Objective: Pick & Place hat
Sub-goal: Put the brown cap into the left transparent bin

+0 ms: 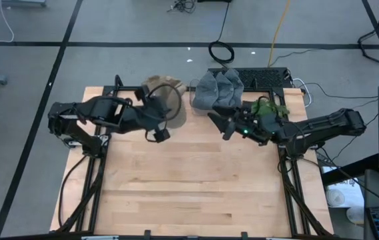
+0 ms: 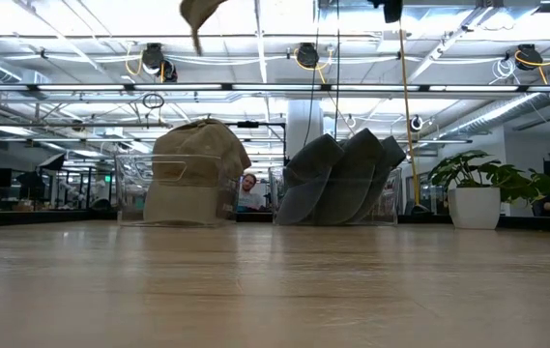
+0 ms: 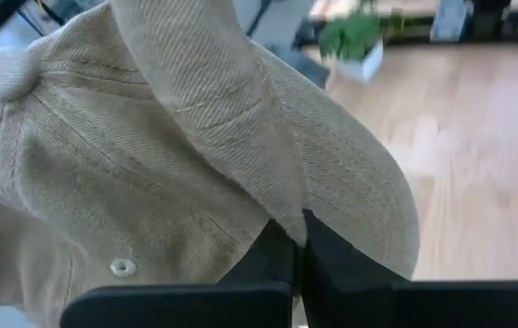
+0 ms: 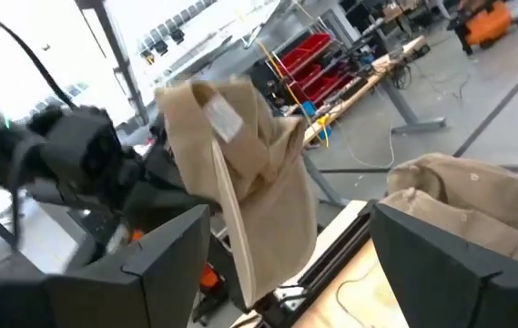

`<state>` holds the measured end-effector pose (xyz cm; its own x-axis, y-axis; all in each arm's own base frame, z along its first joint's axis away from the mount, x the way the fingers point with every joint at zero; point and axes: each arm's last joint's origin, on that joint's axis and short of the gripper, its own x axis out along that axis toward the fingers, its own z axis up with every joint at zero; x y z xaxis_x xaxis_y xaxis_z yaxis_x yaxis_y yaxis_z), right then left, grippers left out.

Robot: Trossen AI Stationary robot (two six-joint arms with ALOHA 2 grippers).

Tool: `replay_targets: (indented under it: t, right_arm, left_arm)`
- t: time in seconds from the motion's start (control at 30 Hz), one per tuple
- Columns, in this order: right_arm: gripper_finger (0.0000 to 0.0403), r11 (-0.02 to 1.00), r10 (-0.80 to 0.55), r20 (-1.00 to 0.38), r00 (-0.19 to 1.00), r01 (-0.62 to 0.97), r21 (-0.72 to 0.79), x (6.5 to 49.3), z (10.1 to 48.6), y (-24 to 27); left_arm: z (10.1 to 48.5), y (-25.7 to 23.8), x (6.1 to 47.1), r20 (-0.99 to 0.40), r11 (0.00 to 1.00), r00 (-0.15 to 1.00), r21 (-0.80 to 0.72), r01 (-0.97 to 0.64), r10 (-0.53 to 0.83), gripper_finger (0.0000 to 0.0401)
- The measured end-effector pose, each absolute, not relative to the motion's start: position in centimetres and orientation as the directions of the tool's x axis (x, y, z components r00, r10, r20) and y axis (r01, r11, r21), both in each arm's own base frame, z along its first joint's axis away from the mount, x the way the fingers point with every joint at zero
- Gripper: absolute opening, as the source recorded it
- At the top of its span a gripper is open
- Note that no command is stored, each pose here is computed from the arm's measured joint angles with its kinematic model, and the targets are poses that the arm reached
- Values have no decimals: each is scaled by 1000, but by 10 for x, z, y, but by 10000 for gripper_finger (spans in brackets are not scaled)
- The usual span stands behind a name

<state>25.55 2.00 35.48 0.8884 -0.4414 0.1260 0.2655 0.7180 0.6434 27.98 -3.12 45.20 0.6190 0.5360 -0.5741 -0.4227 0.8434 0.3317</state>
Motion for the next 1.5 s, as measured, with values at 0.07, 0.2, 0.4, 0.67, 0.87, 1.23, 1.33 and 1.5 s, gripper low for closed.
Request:
replay_targets:
  t: [0.07, 0.2, 0.4, 0.67, 0.87, 1.23, 1.33, 1.5]
  right_arm:
    - [288, 751, -427, 129, 895, 271, 602, 261, 352, 18]
    - [288, 827, -348, 163, 923, 220, 518, 272, 348, 9]
    - [301, 854, -254, 166, 953, 141, 501, 277, 345, -9]
    - [346, 867, -147, 173, 974, 43, 496, 275, 347, -29]
    - [343, 881, -67, 189, 980, -31, 472, 273, 349, -32]
    - [213, 895, 37, 194, 980, -119, 431, 273, 350, -29]
    - [139, 895, 33, 206, 978, -120, 428, 273, 351, -29]
    - [18, 893, 15, 192, 981, -100, 439, 273, 349, -30]
  left_arm:
    - [456, -28, 283, -544, 841, 642, 325, -432, 540, 0]
    - [462, -23, 289, -477, 813, 659, 327, -482, 582, 0]
    - [470, -14, 298, -396, 795, 689, 304, -525, 606, 0]
    - [467, -8, 319, -348, 785, 704, 280, -552, 619, 0]
    - [456, -9, 338, -348, 783, 702, 293, -549, 622, 0]
    - [454, -10, 348, -323, 780, 710, 256, -571, 625, 0]
    - [454, -11, 347, -322, 783, 713, 253, -569, 623, 0]
    - [455, -15, 346, -321, 786, 717, 252, -564, 618, 0]
